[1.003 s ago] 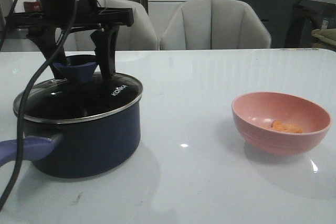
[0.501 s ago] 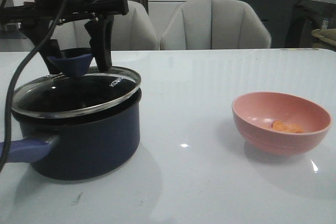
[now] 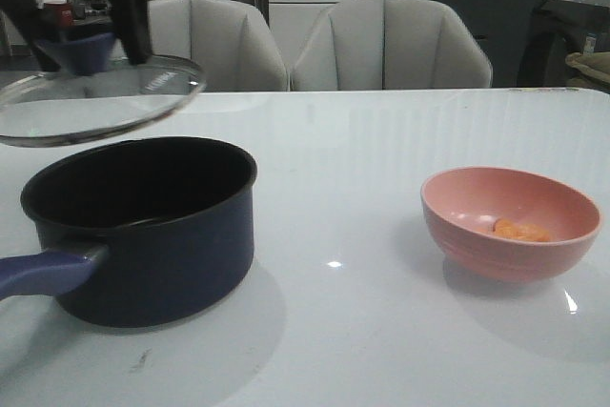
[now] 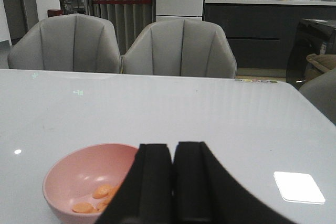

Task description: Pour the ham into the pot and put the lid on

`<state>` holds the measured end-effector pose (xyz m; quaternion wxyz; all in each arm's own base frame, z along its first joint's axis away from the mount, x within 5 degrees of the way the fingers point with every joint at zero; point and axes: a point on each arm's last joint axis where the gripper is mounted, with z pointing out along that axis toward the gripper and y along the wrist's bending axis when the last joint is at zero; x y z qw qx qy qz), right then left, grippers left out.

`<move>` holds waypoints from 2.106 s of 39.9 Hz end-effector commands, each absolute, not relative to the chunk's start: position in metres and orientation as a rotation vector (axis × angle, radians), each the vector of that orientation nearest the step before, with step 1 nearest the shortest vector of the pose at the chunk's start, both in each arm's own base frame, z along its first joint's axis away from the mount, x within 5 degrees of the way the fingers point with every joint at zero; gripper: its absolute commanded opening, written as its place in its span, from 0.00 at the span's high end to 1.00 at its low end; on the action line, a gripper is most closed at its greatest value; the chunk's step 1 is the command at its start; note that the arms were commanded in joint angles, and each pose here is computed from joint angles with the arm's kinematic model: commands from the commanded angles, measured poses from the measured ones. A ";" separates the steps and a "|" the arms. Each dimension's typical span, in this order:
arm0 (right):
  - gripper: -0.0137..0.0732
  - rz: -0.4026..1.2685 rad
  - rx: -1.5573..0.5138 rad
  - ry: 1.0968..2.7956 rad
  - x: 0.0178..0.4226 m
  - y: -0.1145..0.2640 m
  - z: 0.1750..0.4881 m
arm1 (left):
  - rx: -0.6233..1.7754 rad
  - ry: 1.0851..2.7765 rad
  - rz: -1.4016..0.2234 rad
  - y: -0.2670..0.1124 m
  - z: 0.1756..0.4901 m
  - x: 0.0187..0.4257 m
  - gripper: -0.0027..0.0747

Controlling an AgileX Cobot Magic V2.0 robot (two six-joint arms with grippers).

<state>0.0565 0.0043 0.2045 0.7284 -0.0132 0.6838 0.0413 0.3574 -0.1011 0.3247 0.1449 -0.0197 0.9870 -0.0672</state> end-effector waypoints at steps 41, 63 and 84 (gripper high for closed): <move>0.68 0.079 -0.036 1.430 0.055 0.004 0.208 | -0.321 2.900 -0.091 0.038 0.215 0.345 0.64; 0.68 0.079 -0.036 1.430 0.055 0.004 0.208 | -0.210 2.953 -0.156 0.034 0.222 0.349 0.30; 0.68 0.079 -0.036 1.430 0.055 0.004 0.208 | -0.119 2.473 -0.109 0.021 0.341 0.253 0.30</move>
